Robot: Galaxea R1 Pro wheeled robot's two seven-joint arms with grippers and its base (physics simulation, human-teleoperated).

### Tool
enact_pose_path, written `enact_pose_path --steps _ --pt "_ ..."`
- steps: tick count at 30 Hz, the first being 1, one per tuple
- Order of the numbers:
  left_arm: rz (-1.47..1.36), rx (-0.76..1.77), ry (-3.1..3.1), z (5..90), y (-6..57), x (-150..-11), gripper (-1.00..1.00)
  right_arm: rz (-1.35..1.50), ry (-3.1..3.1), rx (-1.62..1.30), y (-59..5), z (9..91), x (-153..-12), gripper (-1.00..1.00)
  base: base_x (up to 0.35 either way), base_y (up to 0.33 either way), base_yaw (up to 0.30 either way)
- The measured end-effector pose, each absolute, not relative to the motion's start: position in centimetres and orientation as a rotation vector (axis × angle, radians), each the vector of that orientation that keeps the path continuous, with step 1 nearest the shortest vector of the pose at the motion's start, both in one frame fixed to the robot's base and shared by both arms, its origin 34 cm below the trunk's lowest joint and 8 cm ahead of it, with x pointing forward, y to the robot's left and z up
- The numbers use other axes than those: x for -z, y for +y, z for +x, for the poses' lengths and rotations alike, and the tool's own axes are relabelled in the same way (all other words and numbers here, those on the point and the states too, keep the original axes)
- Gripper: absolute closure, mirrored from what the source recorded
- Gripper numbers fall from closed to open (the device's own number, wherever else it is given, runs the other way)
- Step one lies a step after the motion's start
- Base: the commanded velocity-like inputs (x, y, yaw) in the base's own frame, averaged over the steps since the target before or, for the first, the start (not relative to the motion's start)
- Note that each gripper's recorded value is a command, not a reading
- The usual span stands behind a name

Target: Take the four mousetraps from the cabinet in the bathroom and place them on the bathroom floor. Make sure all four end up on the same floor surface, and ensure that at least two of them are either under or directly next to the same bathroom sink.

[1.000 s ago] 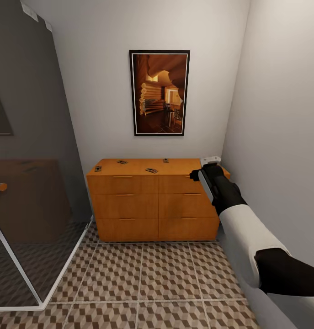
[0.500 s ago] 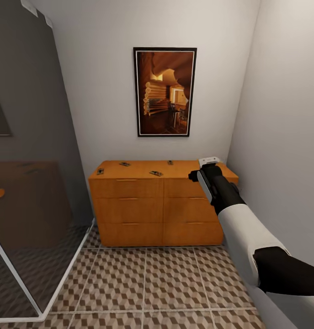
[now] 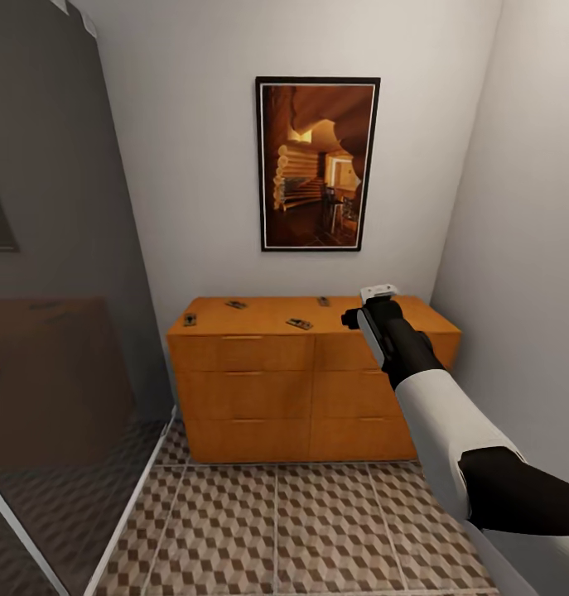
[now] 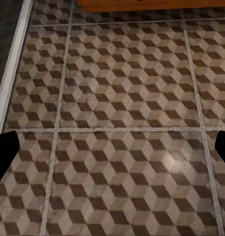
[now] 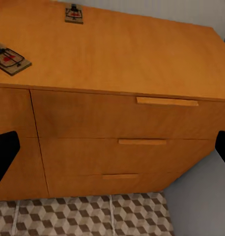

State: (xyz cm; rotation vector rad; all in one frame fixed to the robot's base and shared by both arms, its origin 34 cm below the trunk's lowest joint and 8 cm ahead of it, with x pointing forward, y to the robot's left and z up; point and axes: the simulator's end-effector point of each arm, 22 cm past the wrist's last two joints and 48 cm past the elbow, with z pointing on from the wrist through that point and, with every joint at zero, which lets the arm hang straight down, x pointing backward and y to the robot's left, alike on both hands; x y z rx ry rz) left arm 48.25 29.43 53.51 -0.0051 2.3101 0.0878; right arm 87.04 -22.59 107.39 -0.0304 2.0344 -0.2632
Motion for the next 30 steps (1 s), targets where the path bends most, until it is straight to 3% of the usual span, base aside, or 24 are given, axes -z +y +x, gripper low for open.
enact_pose_path --steps 10,30 --pt "-0.005 -0.088 2.310 48.3 29.4 -53.5 -1.00 -0.030 2.032 0.263 -22.6 87.1 -107.4 -1.00 0.227 0.144 0.000" --pt "-0.006 -0.088 2.311 48.2 29.4 -53.5 -1.00 -0.031 2.032 0.272 -23.2 87.6 -105.7 -1.00 0.219 0.010 0.000"
